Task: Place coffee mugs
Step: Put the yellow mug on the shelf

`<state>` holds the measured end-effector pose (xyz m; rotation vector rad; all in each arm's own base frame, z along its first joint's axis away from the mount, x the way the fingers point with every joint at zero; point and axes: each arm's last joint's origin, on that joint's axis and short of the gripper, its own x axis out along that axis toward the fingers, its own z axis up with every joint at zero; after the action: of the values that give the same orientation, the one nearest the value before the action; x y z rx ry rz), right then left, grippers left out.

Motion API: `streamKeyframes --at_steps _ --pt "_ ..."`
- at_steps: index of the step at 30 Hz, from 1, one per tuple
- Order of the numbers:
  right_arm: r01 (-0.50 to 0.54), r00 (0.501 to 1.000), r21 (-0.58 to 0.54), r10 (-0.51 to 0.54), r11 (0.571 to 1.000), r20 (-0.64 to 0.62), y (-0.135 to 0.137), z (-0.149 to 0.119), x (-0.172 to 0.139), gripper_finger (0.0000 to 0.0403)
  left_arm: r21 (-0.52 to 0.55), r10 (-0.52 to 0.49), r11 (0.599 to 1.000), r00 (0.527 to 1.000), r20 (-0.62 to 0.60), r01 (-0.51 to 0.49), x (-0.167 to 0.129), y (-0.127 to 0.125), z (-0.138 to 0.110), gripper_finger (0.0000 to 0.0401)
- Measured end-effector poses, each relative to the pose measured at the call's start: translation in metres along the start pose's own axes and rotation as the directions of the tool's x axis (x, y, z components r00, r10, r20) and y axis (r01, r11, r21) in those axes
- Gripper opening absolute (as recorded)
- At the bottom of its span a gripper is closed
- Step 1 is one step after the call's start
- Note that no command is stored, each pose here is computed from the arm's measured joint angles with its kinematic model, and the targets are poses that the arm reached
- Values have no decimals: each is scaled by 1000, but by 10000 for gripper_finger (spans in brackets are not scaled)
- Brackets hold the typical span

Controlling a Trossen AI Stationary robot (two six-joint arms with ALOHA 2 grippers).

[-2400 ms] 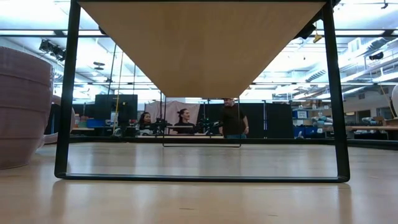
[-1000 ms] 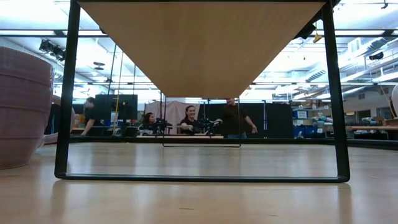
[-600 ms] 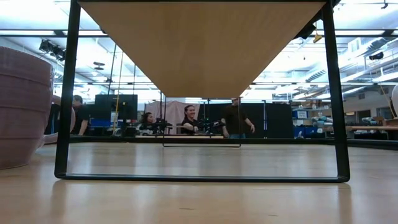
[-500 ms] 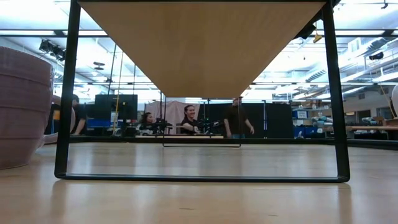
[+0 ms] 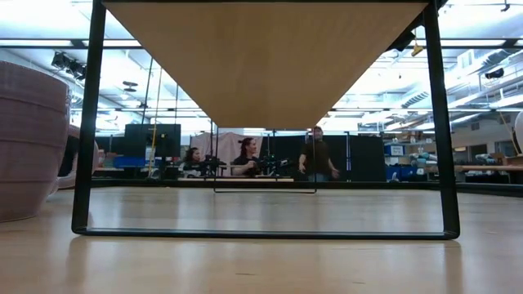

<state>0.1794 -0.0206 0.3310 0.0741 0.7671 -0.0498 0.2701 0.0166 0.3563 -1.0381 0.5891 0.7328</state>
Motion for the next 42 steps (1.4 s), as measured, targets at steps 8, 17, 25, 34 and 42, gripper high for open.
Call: streamKeyframes --at_steps 8,17,25,34,42 --pt "-1 1000 1 1 1000 -7 0 -1 0 158 188 -150 968 985 -88 164 -27 -5 -11 103" --pt "-2 1000 0 2 1000 -4 0 0 0 158 310 -286 890 939 -192 334 -27 -35 -63 103" --pt "-2 1000 0 2 1000 3 0 0 0 158 366 -282 867 938 -202 339 5 -56 -102 103" --pt "-2 1000 0 2 1000 3 0 0 0 158 377 -196 897 972 -126 230 46 -60 -110 103" --pt "-2 1000 0 2 1000 3 0 0 0 157 355 -184 914 980 -69 197 61 -61 -101 103"
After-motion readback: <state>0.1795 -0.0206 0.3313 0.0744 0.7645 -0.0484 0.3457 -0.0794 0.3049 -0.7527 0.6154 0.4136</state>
